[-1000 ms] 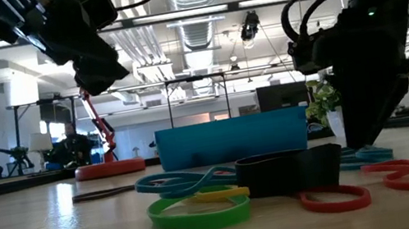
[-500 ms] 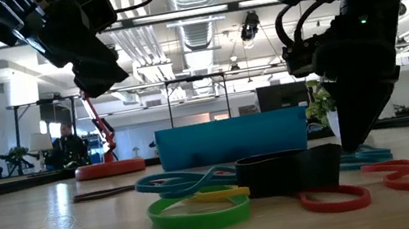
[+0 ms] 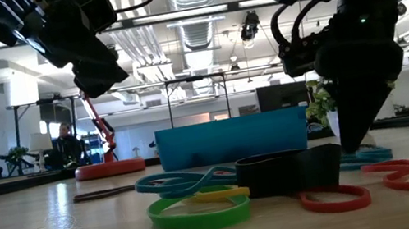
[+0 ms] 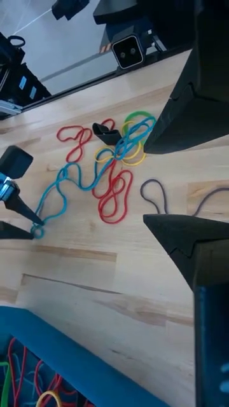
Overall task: Pick and place rubber bands into bin
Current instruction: Put the blue rubber band into the blue bin
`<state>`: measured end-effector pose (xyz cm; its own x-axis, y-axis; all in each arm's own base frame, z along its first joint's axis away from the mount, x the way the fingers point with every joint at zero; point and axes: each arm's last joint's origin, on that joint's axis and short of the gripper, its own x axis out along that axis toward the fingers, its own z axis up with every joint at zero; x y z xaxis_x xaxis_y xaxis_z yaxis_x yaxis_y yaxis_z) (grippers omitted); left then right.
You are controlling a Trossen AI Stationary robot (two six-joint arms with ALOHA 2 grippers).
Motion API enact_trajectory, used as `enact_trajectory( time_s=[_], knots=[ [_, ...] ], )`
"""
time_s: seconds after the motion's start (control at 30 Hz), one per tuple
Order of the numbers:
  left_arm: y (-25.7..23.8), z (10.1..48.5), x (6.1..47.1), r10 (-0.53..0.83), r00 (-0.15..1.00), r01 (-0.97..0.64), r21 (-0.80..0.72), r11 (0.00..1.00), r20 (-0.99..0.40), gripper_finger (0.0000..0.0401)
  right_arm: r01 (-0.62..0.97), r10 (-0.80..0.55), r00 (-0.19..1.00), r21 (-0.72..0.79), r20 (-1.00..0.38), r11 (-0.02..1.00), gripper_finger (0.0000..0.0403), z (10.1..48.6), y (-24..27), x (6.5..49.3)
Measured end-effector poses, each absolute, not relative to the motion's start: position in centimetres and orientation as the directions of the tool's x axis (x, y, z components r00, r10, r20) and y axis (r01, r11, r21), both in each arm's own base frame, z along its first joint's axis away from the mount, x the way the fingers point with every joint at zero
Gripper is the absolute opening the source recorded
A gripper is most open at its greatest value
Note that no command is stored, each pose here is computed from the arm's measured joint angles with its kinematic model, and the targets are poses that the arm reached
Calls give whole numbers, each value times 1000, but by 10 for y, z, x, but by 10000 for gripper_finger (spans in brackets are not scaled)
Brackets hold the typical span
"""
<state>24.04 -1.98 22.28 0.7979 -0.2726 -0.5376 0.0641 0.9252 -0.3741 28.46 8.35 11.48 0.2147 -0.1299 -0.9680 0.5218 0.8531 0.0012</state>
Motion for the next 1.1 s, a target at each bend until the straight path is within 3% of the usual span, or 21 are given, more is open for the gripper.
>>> enact_trajectory(
  time_s=[0.2, 0.6, 1.1],
  knots=[
    [-20, 222, 240, -273, 796, 63, -374, 925, -541, 149, 515, -117, 214, 10, -970, 857, 17, 115, 84, 285],
    [-20, 222, 240, -273, 796, 63, -373, 926, -541, 149, 457, -99, 257, 31, -961, 889, 8, 134, 89, 288],
    [-20, 224, 242, -274, 811, 75, -373, 925, -517, 149, 346, -86, 420, 72, -903, 936, 8, 188, 97, 314]
  ],
)
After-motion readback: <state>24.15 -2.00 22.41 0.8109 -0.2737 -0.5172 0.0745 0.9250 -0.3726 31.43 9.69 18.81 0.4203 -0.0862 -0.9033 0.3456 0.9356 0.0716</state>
